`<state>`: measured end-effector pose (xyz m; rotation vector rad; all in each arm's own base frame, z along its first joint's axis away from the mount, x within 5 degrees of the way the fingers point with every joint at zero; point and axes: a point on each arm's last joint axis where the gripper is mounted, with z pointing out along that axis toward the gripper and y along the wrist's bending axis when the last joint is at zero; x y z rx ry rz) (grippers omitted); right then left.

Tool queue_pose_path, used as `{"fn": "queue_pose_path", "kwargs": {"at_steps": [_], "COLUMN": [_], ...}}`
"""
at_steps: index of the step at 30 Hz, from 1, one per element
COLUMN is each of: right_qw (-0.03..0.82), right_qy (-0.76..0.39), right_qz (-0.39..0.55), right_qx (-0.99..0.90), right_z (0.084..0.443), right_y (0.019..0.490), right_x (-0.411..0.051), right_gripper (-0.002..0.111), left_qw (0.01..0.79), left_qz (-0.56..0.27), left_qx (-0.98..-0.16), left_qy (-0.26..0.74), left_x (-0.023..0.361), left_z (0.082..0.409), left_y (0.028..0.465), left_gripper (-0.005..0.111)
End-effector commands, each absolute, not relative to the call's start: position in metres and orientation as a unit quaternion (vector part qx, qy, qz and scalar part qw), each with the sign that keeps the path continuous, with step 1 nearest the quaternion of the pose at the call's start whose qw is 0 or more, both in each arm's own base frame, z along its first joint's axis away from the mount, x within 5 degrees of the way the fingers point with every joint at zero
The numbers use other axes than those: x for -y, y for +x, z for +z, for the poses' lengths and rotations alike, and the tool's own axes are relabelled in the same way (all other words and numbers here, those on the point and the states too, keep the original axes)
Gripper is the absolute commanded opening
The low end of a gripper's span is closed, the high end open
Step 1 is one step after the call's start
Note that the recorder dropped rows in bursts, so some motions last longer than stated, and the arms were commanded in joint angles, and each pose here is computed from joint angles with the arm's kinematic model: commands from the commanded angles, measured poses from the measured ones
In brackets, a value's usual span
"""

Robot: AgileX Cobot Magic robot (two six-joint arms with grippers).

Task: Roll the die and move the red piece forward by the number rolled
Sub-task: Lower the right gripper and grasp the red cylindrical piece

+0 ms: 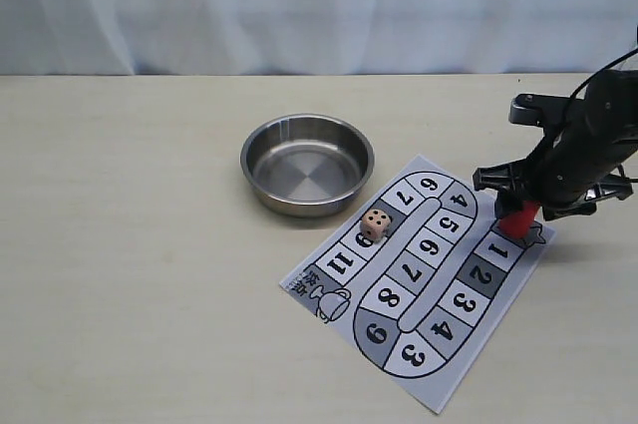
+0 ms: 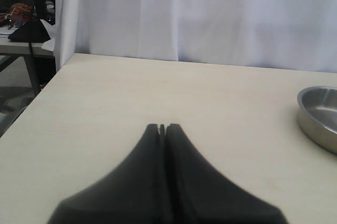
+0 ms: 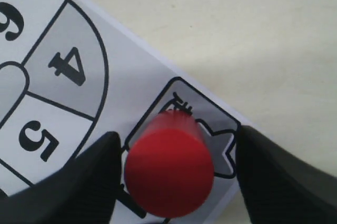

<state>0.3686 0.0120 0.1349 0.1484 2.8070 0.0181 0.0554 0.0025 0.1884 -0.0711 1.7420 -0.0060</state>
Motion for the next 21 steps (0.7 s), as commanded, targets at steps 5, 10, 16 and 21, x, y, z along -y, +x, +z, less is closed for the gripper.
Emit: {"fn": "queue_pose_path", "kwargs": {"at_steps": [5, 10, 16, 21], "right_qw": [0.168, 0.142, 0.141, 0.118], "right_qy": [0.052, 0.039, 0.024, 0.029], "right_qz": [0.006, 0.003, 0.058, 0.088], "right_qx": [-0.984, -0.989, -0.988, -0.989], "right_z": [0.136, 0.147, 0.166, 0.165], "right_y": [0.369, 0.369, 0.364, 0.356], "right_x": [-0.012, -0.012, -0.022, -0.027], "right_gripper": [0.011, 0.004, 0.004, 0.004], "left_qw": [0.650, 0.650, 0.650, 0.650], "left_qz": [-0.005, -0.004, -0.005, -0.005], "left_qx": [-0.759, -0.759, -0.759, -0.759], "left_qy": [-0.033, -0.032, -0.033, -0.033], "left_x": [-0.002, -0.002, -0.002, -0.002], "left_z": [0.191, 0.191, 0.191, 0.191], "left_y": [0.055, 0.055, 0.055, 0.055], "left_gripper": [0.000, 0.000, 0.000, 0.000]}}
